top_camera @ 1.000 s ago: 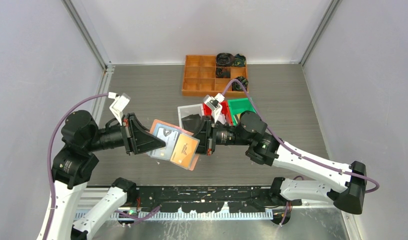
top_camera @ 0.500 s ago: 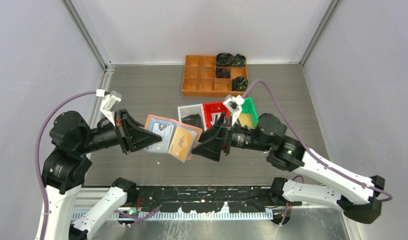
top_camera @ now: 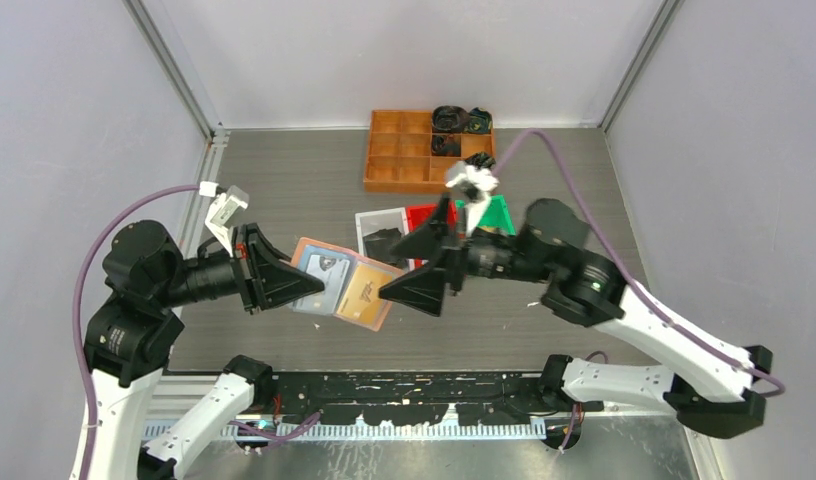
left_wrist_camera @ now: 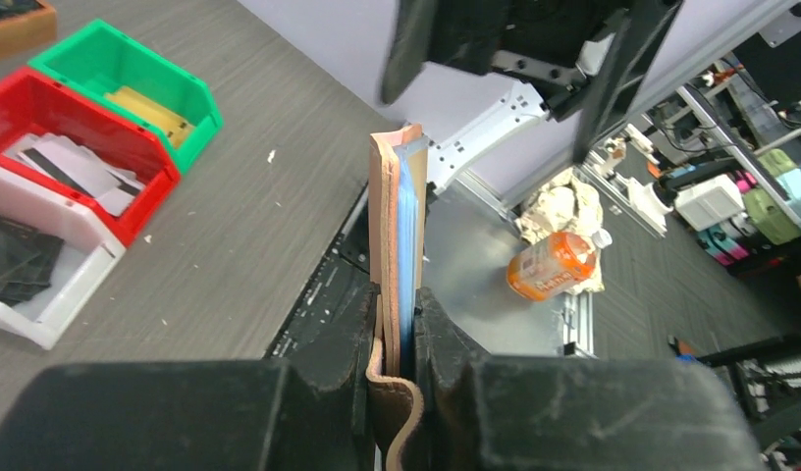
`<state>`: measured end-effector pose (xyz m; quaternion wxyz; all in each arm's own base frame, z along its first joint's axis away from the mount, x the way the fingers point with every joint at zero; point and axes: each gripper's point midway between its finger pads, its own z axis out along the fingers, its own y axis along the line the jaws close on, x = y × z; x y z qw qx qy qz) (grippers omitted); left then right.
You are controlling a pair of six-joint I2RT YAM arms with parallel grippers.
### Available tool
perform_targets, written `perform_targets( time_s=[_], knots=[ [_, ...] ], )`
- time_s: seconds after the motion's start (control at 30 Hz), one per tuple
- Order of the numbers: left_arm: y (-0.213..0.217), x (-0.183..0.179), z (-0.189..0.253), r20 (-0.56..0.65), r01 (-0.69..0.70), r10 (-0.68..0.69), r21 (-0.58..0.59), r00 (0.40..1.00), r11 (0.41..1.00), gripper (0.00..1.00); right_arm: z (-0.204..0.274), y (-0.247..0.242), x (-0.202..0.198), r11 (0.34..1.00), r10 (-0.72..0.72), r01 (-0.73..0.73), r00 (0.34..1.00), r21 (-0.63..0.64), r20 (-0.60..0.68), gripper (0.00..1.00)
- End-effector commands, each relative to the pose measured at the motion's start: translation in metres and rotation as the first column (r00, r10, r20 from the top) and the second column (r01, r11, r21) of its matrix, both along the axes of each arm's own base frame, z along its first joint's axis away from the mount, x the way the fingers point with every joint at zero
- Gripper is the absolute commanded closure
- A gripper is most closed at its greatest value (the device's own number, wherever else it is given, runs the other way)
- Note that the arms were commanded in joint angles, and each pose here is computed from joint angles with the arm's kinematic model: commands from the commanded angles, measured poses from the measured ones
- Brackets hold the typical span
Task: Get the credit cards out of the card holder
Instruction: Remove the credit card from the card holder.
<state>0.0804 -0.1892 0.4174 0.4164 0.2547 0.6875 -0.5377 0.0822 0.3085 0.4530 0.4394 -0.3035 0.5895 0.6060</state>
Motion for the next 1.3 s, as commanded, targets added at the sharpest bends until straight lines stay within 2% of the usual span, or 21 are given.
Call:
perform_targets(
  time_s=[0.0,0.23,0.4,0.53,0.6,0.7,0.73,0.8,0.87,0.93,1.13,1.2,1.23,1.27],
  knots=[
    [-0.006,-0.010,0.005,-0.028,0.094,-0.095,-0.038,0.995,0.995,1.00,-0.005,0.024,-0.007,0.990,0.129,-0.126,0.990,-0.061,0.058,0.01],
    [-0.008,-0.016,0.006,-0.056,0.133,-0.135,-0.046,0.989,0.990,1.00,-0.005,0.046,-0.011,0.973,0.227,-0.223,0.972,-0.066,0.066,0.03],
    [-0.009,-0.016,0.005,-0.060,0.142,-0.145,-0.048,0.988,0.989,1.00,0.003,0.058,-0.023,0.942,0.335,-0.336,0.941,0.007,0.036,0.18],
    [-0.009,-0.017,0.005,-0.067,0.150,-0.154,-0.054,0.986,0.987,1.00,0.007,0.068,-0.024,0.927,0.372,-0.372,0.928,0.043,0.006,0.37],
    [-0.009,-0.017,0.004,-0.070,0.153,-0.156,-0.054,0.985,0.987,1.00,0.009,0.071,-0.024,0.921,0.385,-0.384,0.923,0.060,-0.004,0.49],
    [-0.009,-0.018,0.003,-0.071,0.152,-0.156,-0.055,0.985,0.987,1.00,0.011,0.073,-0.024,0.917,0.392,-0.390,0.920,0.080,-0.013,0.76],
    [-0.009,-0.018,0.002,-0.077,0.149,-0.152,-0.054,0.985,0.987,0.98,0.011,0.073,-0.023,0.918,0.390,-0.388,0.920,0.085,-0.019,0.83],
    [-0.009,-0.018,0.000,-0.084,0.145,-0.149,-0.054,0.985,0.988,0.85,0.011,0.073,-0.024,0.916,0.395,-0.391,0.919,0.093,-0.021,0.91],
    [-0.009,-0.017,-0.003,-0.102,0.144,-0.150,-0.057,0.983,0.988,0.74,0.011,0.072,-0.025,0.915,0.396,-0.392,0.918,0.094,-0.022,0.94],
    [-0.011,-0.016,-0.005,-0.127,0.149,-0.156,-0.065,0.980,0.987,0.71,0.010,0.072,-0.026,0.913,0.402,-0.398,0.915,0.092,-0.026,0.95],
    [-0.014,-0.013,-0.006,-0.158,0.161,-0.173,-0.086,0.972,0.983,0.88,0.009,0.072,-0.030,0.905,0.420,-0.417,0.907,0.089,-0.025,0.93],
    [-0.014,-0.012,-0.004,-0.156,0.159,-0.172,-0.092,0.973,0.983,0.92,0.008,0.072,-0.031,0.904,0.422,-0.418,0.906,0.091,-0.028,0.88],
    [-0.015,-0.011,-0.003,-0.158,0.160,-0.173,-0.093,0.972,0.983,0.95,0.008,0.072,-0.031,0.903,0.423,-0.419,0.906,0.098,-0.027,0.83],
    [-0.015,-0.011,-0.003,-0.158,0.158,-0.171,-0.094,0.972,0.983,0.98,0.009,0.072,-0.031,0.903,0.421,-0.416,0.907,0.103,-0.030,0.74]
  ],
)
